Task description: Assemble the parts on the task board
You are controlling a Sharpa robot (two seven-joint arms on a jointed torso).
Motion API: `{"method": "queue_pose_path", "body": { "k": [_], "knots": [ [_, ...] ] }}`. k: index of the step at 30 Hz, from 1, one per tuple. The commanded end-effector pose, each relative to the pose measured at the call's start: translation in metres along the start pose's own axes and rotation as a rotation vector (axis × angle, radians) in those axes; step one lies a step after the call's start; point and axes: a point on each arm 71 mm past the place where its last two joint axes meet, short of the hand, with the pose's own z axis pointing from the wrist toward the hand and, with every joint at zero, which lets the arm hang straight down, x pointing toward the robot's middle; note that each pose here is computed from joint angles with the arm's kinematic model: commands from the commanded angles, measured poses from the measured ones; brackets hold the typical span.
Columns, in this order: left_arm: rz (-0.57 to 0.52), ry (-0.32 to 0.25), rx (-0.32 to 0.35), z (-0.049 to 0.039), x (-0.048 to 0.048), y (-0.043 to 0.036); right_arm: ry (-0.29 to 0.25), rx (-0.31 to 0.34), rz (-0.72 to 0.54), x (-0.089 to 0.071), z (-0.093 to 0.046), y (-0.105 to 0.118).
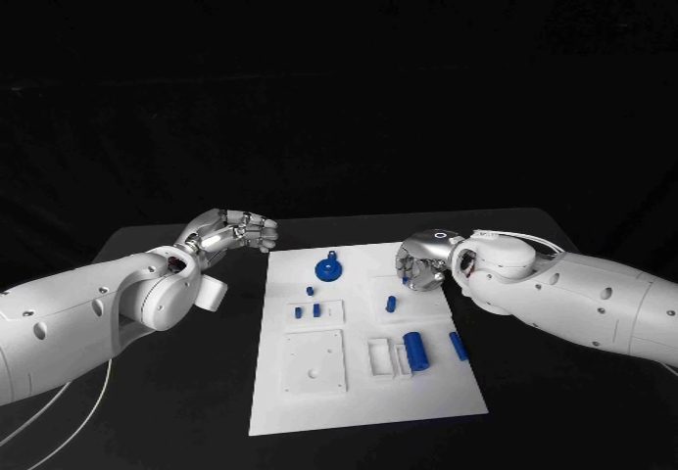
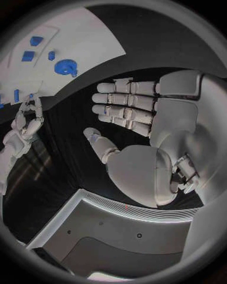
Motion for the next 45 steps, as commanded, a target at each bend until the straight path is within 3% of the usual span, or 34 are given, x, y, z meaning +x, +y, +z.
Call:
{"method": "queue_pose_path", "body": {
  "k": [1, 11, 24, 37, 45],
  "knots": [
    [-0.011, 0.009, 0.008, 0.0004, 0.001, -0.0014, 0.089, -0.035, -0.001, 0.018, 0.0, 0.01],
    [-0.011, 0.011, 0.005, 0.0001, 0.0007, -0.0012, 0.102, -0.043, -0.011, 0.023, 0.002, 0.013],
    [-0.01, 0.007, 0.002, -0.0001, -0.0009, -0.0008, 0.081, -0.021, -0.051, 0.023, 0.002, 0.013],
    [-0.009, 0.002, 0.0, 0.0019, -0.0026, 0.0001, 0.024, -0.02, -0.019, 0.019, -0.001, 0.009],
    [-0.012, -0.017, -0.002, 0.0046, -0.0075, 0.0018, -0.033, -0.007, 0.052, 0.003, -0.004, 0.002]
  ]
}}
